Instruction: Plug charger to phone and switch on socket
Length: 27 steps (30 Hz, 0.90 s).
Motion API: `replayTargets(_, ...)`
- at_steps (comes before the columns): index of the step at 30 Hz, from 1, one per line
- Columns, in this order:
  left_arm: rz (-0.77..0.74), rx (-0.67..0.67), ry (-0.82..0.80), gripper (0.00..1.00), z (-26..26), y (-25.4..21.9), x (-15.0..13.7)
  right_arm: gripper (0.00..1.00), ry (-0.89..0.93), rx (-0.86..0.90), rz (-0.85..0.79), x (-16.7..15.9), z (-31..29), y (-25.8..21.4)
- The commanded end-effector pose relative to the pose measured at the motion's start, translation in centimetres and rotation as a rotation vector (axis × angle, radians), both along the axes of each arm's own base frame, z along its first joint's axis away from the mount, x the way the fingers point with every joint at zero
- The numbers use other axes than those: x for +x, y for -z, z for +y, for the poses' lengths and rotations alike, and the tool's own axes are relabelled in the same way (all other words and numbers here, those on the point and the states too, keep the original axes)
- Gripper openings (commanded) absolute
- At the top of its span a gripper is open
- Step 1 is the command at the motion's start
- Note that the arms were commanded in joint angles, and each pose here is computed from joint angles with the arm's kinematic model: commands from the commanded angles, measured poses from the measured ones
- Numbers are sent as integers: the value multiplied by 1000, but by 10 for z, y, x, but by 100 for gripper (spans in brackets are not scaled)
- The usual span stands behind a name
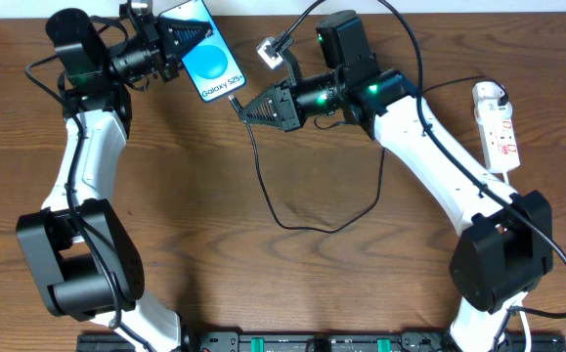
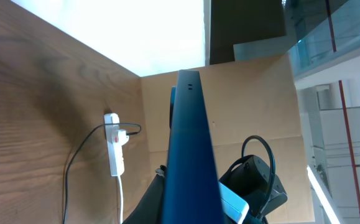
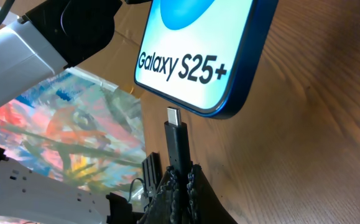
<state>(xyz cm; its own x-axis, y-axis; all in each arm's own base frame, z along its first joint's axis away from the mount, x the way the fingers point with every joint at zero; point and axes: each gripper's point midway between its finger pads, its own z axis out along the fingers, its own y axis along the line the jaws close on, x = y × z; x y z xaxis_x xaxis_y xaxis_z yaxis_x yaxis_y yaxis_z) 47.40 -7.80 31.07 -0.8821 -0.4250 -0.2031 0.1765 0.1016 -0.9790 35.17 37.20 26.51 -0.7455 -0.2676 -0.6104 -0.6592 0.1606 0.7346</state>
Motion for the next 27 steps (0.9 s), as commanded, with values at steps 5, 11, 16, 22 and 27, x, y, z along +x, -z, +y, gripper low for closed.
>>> replayTargets(5,-58,16,13,7,-1,-12,-4,1,-21,18,-2,-8,3,-10)
replayTargets(11,-58,16,20,7,-4,-12,-4,1,-20,18,-3,-8,3,-10)
replayTargets(16,-58,16,30,7,-9,-12,-5,1,-15,14,-6,-7,3,-9)
replayTargets(22,-58,16,33,8,-10,-12,-6,1,-15,14,-6,-7,3,-9)
replayTargets(27,-58,15,39,7,-10,-12,-7,1,-9,23,-6,-5,4,-12)
